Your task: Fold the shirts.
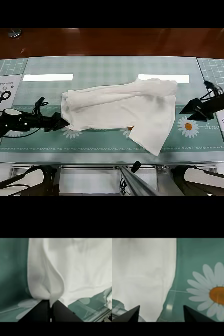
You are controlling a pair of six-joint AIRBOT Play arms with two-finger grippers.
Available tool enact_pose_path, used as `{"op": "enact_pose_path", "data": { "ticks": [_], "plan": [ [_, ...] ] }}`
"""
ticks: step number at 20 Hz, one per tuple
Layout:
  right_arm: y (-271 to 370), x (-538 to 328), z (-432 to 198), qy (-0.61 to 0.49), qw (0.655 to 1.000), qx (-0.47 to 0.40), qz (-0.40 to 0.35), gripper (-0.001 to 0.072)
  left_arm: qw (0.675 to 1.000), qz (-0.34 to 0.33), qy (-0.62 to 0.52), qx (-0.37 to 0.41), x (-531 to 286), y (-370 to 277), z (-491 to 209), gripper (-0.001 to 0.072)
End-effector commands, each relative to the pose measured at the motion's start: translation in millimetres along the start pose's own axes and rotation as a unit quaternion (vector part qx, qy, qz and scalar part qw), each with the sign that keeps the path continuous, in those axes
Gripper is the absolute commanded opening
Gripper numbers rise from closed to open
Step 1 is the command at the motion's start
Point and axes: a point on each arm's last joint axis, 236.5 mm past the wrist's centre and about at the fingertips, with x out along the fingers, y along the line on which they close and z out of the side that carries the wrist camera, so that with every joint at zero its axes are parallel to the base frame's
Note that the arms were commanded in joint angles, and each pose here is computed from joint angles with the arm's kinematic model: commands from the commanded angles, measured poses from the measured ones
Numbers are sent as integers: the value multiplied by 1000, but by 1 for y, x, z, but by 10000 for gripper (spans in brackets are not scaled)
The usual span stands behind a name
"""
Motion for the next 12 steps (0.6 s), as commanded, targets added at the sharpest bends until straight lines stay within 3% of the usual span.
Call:
{"op": "enact_pose_path", "data": {
  "ticks": [1, 6, 10, 11, 12],
  "plan": [
    [-2, 36, -5, -5, 1000, 1, 3, 613, 999, -29, 11, 12, -2, -14, -5, 21],
    [2, 51, 14, -37, 998, -22, -35, 613, 999, -41, 3, 5, -2, -19, -2, 21],
    [-20, 55, 11, -20, 991, -48, -120, 611, 999, -51, -8, -2, -3, -24, 4, 21],
    [-13, 59, 13, -23, 991, -55, -116, 591, 999, -52, -13, -4, -3, -25, 6, 21],
    [-5, 62, 16, -29, 991, -62, -112, 524, 998, -56, -19, -7, -3, -27, 9, 21]
  ]
}}
